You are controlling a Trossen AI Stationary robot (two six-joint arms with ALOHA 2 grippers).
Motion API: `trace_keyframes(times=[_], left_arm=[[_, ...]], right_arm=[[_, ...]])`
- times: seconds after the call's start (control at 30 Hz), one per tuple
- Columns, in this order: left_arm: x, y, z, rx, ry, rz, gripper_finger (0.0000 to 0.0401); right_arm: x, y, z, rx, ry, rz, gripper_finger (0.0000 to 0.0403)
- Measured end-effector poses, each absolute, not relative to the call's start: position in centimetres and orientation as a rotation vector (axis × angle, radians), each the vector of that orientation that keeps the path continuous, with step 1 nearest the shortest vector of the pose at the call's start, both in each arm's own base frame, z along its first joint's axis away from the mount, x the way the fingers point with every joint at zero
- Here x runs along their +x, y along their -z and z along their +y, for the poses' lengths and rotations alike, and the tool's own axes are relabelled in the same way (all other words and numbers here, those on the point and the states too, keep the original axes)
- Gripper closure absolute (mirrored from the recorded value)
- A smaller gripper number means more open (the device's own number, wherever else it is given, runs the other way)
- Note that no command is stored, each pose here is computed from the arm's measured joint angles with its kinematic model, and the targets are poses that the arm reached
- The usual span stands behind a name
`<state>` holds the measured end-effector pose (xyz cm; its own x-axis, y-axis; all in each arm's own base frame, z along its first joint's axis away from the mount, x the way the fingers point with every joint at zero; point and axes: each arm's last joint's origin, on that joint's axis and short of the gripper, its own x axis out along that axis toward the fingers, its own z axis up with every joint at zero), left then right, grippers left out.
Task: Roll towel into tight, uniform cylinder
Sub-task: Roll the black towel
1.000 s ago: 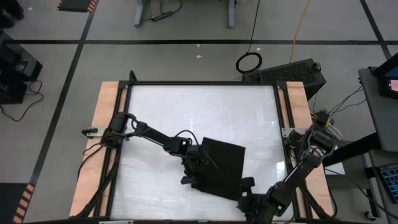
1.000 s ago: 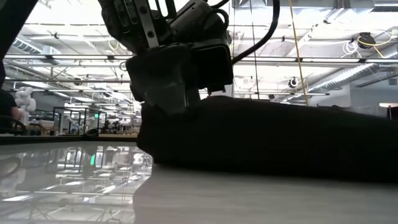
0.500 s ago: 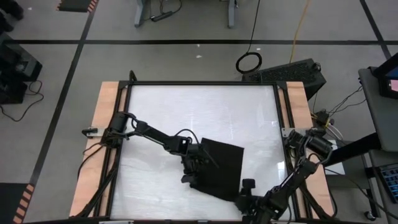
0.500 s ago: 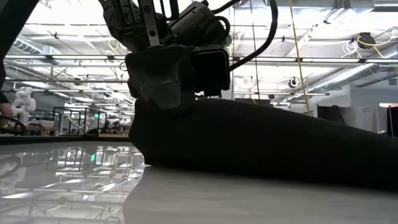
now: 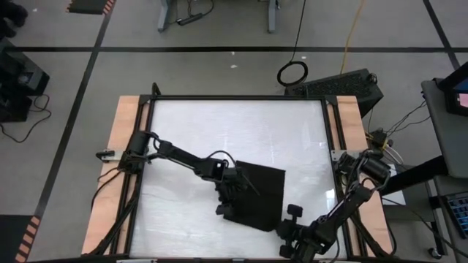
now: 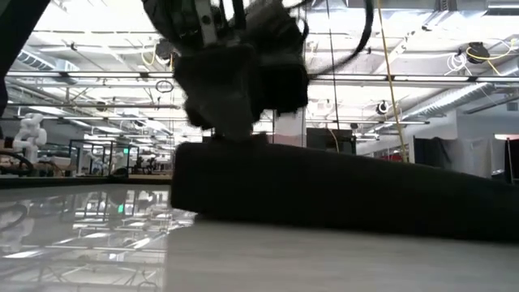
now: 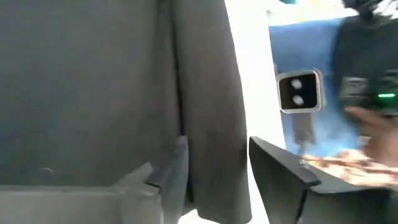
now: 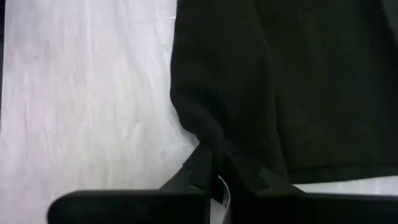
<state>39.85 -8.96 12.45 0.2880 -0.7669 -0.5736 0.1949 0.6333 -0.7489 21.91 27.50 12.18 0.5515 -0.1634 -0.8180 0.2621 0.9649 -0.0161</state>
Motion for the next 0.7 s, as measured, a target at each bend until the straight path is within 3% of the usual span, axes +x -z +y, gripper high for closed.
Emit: trace_keyframes(times=[0.33,0.7], left_arm=[[38.6,-17.5,-11.0,-0.076,0.595,0.94,0.0211],[36.9,-17.8,-16.3,0.439,0.546,0.803,0.0211]], right_arm=[[20.6,-13.3,26.7,0.437,0.206,0.977,0.0399],[20.0,-13.0,25.8,0.705,0.16,0.865,0.0399]])
